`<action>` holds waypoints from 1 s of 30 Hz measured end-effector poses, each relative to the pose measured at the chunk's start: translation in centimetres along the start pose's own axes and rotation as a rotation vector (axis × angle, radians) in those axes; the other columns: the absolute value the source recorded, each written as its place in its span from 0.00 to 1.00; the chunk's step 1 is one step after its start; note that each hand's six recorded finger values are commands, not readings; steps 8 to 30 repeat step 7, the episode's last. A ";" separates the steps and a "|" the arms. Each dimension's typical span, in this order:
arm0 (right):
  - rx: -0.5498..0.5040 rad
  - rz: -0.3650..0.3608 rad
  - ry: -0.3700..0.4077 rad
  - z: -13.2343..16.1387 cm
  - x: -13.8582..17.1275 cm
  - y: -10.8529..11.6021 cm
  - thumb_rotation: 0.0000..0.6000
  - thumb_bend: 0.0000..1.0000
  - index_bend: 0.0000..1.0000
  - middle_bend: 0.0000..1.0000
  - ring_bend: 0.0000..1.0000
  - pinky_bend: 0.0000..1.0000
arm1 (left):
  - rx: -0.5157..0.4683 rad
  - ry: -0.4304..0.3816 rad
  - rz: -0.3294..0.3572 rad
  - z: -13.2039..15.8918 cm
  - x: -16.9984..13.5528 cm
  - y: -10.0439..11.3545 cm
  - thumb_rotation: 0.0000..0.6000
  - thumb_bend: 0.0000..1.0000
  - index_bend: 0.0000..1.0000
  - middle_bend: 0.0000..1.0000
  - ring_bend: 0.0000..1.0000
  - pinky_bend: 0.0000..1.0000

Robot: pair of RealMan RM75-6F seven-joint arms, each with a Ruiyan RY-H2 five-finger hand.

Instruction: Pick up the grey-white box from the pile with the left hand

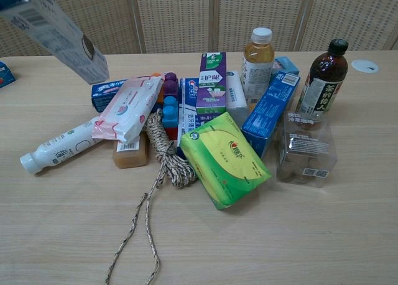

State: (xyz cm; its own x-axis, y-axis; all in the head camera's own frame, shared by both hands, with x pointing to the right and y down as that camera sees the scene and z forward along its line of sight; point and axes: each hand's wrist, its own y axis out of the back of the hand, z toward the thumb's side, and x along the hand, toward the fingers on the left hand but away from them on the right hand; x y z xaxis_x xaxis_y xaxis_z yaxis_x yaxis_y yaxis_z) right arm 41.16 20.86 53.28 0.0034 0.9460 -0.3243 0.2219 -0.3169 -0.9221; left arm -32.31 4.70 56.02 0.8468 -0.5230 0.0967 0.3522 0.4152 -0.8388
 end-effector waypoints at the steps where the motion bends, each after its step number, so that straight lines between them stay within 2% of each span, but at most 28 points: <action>1: -0.002 0.000 0.002 0.0 0.0 0.0 1.00 0.00 0.00 0.00 0.00 0.00 | 0.004 0.009 0.008 -0.4 0.0 0.6 1.00 0.07 0.86 0.69 0.63 0.63; 7: -0.011 -0.002 0.011 0.2 0.2 0.3 1.00 0.00 0.00 0.00 0.00 0.00 | 0.052 0.058 0.050 -3.1 0.0 4.4 1.00 0.07 0.86 0.69 0.63 0.63; 30: -0.011 -0.002 0.011 0.2 0.2 0.3 1.00 0.00 0.00 0.00 0.00 0.00 | 0.052 0.058 0.050 -3.1 0.0 4.4 1.00 0.07 0.86 0.69 0.63 0.63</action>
